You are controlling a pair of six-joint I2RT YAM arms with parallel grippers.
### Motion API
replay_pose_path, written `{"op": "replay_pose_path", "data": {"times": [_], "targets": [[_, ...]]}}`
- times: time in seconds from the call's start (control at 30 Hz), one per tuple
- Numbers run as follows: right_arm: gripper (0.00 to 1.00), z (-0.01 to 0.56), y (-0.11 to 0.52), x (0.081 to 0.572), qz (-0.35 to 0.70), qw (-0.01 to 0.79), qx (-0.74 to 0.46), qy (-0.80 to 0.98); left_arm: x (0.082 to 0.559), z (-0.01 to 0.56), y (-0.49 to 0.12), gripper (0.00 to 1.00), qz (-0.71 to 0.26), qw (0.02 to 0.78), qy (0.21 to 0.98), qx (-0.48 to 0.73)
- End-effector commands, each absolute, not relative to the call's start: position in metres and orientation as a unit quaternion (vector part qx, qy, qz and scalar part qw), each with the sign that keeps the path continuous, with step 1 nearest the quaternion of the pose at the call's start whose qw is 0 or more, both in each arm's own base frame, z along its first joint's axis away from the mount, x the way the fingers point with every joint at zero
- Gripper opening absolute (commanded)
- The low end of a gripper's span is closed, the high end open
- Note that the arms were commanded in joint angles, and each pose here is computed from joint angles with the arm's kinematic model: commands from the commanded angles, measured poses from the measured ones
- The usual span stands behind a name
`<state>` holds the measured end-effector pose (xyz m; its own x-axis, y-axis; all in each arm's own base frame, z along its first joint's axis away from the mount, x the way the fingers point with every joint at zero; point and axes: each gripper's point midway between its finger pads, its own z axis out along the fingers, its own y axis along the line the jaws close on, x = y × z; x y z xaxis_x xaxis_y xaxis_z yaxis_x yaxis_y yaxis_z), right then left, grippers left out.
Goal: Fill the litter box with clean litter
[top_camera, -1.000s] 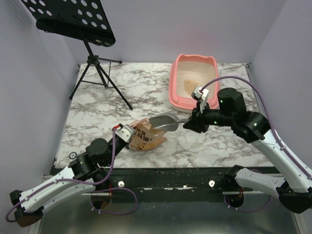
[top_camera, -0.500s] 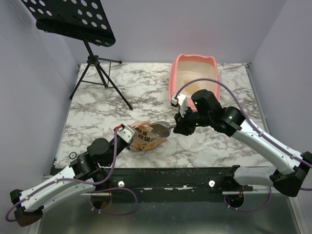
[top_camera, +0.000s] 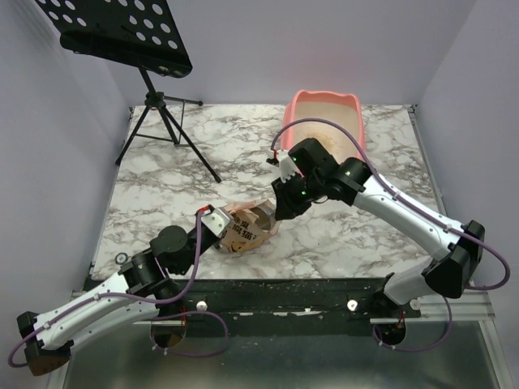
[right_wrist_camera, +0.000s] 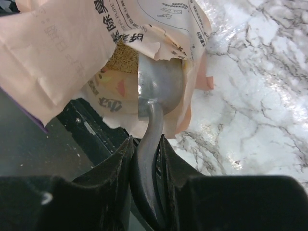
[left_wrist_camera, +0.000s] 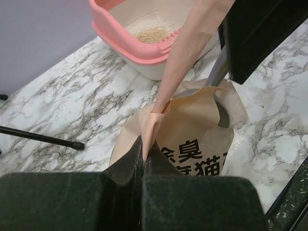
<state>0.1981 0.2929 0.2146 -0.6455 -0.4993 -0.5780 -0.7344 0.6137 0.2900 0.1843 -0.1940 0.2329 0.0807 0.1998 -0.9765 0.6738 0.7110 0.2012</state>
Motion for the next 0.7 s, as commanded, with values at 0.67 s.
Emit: {"op": "replay_pose_path", "data": {"times": [0.67], "targets": [[0.01,0.126,0.318,0.152,0.563,0.124,-0.188,0.795,0.175,0.233,-0.232,0.00,-0.235,0.625,0.644,0.375]]}}
